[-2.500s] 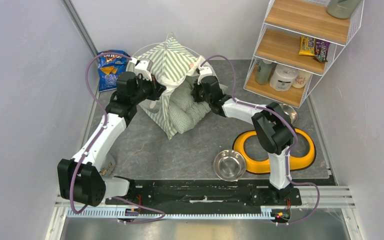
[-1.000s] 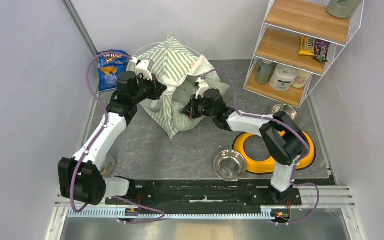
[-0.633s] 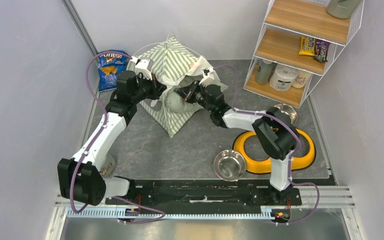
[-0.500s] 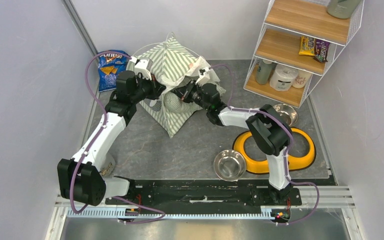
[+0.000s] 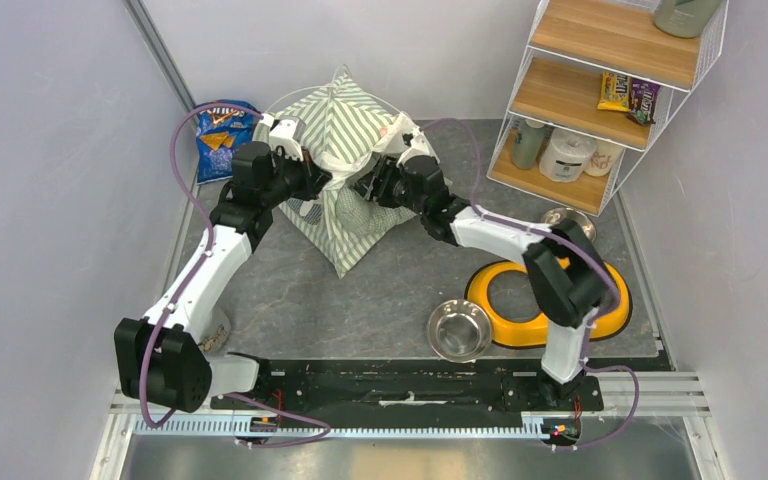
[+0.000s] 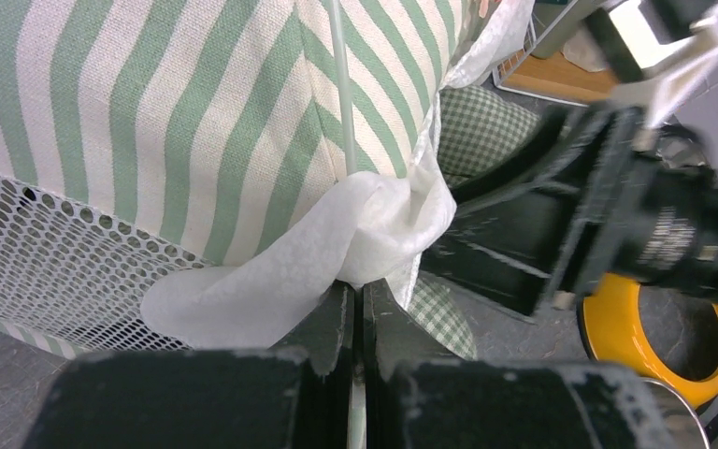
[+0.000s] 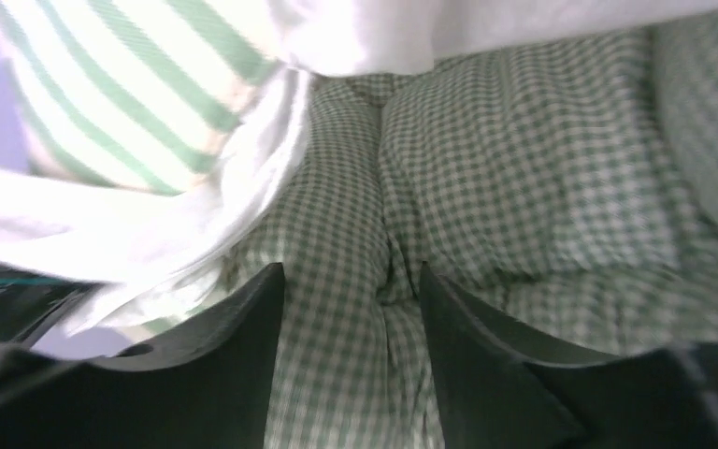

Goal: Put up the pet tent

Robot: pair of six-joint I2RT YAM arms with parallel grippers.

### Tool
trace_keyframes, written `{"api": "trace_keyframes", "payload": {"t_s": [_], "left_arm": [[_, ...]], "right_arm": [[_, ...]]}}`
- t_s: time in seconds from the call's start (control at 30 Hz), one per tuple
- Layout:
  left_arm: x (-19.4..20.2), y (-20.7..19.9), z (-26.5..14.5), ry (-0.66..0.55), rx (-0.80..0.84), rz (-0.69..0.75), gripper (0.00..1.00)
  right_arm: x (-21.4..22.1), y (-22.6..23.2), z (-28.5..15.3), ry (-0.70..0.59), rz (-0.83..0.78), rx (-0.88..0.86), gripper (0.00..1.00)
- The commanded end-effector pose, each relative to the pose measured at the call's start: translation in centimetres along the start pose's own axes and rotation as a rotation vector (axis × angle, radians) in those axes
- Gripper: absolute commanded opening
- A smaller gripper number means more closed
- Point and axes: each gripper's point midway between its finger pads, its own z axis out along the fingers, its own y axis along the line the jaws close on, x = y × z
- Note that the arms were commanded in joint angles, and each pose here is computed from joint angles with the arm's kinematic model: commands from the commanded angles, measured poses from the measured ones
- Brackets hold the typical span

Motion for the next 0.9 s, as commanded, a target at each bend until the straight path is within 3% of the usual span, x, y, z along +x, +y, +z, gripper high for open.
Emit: {"api": "trace_keyframes", "payload": {"t_s": [0.0,0.3,0.53,0.6,0.7,0.8,0.87], "left_arm": [[1.9,0.1,-0.4,0.075,-0.012,-0.001,0.02],[2.0,0.3,-0.4,0.071,-0.015,0.0,0.02],[1.9,0.3,-0.2,0.063,-0.012,-0.012,0.02],[1.8,0.3,-0.2,0.059,-0.01,-0.015,0.02],[1.6,0.2,-0.3,0.055,-0.006,-0.014,0.02],[1.2,0.1,-0.3,0.05,-0.004,-0.015,0.02],[1.0,0.0,-0.2,0.05,0.004,-0.015,0.02]], "right_arm": [[-4.6,0.4,-4.5,-0.053,-0.162,0.186,0.66],[-7.7,-5.1,-8.8,-0.053,-0.375,0.5,0.84],[-8.1,-10.4,-5.7,-0.012,-0.522,0.627,0.88],[-7.3,-11.2,-4.1,0.018,-0.547,0.618,0.81],[-6.5,-11.1,-2.4,0.03,-0.554,0.565,0.5],[-6.9,-9.2,-1.7,-0.001,-0.58,0.502,0.14],[-7.1,-6.8,-1.3,-0.031,-0.647,0.408,0.0]]}}
